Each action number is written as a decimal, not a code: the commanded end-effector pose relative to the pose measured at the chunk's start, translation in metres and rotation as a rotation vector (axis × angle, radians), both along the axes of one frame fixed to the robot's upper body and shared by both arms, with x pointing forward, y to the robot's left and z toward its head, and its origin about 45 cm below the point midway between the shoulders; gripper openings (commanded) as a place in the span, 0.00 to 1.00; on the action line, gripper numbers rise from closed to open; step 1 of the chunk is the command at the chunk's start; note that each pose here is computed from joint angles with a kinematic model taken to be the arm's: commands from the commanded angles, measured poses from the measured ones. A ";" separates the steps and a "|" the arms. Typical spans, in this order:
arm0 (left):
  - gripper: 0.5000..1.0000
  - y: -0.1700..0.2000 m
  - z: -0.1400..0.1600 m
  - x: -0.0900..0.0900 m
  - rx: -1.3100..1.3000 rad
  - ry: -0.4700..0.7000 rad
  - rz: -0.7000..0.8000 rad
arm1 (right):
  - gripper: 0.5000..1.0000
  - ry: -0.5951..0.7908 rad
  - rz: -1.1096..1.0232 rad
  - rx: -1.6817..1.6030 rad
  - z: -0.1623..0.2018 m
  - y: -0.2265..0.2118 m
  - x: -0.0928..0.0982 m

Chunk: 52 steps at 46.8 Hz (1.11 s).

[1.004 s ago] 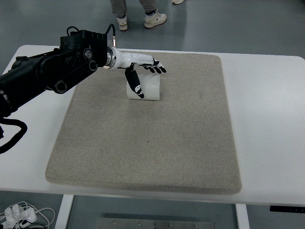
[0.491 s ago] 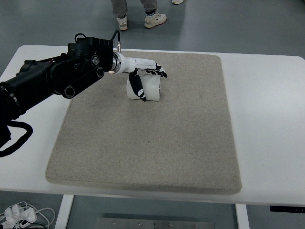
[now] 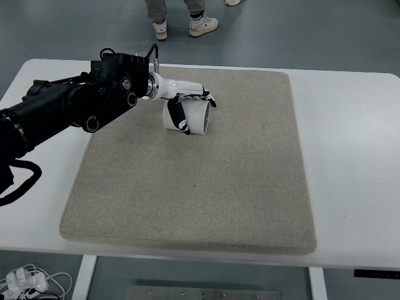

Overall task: Flip white cup upright
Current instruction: 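Lift the cup with the left hand and rotate it opening-up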

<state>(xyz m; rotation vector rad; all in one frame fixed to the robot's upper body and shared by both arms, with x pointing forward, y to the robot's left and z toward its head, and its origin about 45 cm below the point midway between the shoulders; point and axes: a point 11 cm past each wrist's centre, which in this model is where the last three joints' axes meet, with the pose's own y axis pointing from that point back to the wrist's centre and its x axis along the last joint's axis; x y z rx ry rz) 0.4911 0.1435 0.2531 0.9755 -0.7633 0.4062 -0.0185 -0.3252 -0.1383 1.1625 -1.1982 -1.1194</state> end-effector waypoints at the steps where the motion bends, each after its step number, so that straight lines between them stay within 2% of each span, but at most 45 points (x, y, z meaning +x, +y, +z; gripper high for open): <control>1: 0.15 0.001 0.005 0.002 -0.016 -0.003 0.010 | 0.90 0.000 0.000 0.000 0.000 0.000 0.000; 10: 0.13 -0.001 0.023 0.008 -0.075 -0.009 0.021 | 0.90 0.000 -0.001 0.000 0.000 0.000 0.000; 21: 0.13 0.016 0.036 0.019 -0.251 0.034 0.129 | 0.90 0.000 0.000 0.000 0.000 0.000 0.000; 34: 0.12 0.024 0.047 0.025 -0.548 0.106 0.224 | 0.90 0.000 0.000 0.000 0.000 0.000 0.000; 41: 0.12 0.022 0.050 0.023 -0.708 0.172 0.238 | 0.90 0.000 -0.001 0.000 0.000 0.000 0.000; 52: 0.12 0.027 0.033 0.015 -0.933 0.251 0.271 | 0.90 0.000 -0.001 0.000 0.000 0.000 0.000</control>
